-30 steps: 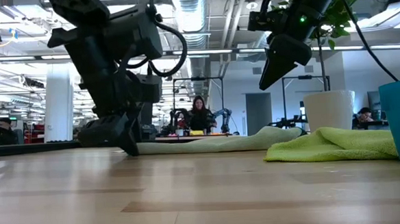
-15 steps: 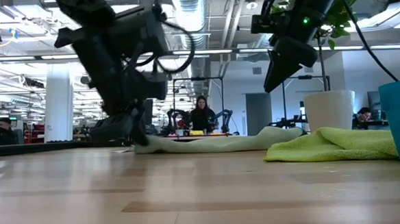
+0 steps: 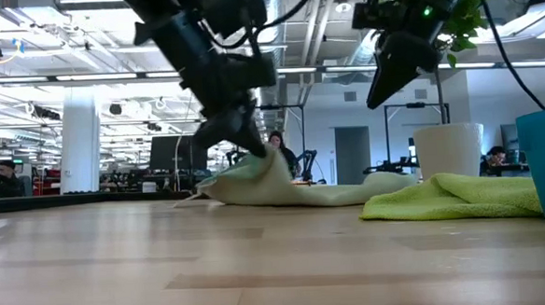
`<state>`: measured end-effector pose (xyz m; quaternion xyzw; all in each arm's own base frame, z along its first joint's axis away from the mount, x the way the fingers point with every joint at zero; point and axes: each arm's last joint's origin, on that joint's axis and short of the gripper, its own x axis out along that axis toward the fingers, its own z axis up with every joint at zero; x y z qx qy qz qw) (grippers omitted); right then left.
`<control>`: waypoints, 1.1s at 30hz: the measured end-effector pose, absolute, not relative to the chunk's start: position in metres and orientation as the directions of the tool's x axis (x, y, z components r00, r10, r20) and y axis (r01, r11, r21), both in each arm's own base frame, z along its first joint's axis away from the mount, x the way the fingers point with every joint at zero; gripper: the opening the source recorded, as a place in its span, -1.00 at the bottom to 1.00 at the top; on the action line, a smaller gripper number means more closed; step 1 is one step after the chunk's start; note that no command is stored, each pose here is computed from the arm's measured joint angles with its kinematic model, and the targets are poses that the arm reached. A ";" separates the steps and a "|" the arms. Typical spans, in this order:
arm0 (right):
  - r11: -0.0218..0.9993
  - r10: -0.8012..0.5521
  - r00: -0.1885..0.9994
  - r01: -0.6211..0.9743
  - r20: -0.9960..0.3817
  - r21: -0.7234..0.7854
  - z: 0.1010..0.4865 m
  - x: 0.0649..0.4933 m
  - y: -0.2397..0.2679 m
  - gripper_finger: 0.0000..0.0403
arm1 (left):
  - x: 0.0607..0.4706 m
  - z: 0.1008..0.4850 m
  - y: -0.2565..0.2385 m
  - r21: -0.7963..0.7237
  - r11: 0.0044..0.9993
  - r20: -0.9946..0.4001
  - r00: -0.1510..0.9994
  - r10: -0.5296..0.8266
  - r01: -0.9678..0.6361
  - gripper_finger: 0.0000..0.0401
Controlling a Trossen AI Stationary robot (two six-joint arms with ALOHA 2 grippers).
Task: Fold microfiber towels
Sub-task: Fold the blue towel
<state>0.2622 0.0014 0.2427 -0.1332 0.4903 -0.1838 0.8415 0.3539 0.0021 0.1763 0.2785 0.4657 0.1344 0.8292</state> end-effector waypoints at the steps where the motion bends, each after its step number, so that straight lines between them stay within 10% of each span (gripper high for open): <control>1: 0.897 -0.439 0.462 0.189 -0.770 -0.398 0.246 0.260 0.001 -0.12 | 0.356 0.178 0.004 0.589 0.807 -0.686 0.553 0.473 0.040 -1.00; 33: 0.899 -0.437 0.507 0.224 -0.744 -0.375 0.260 0.251 0.001 -0.12 | 0.383 0.211 0.051 0.617 0.785 -0.419 0.868 0.266 0.057 -1.00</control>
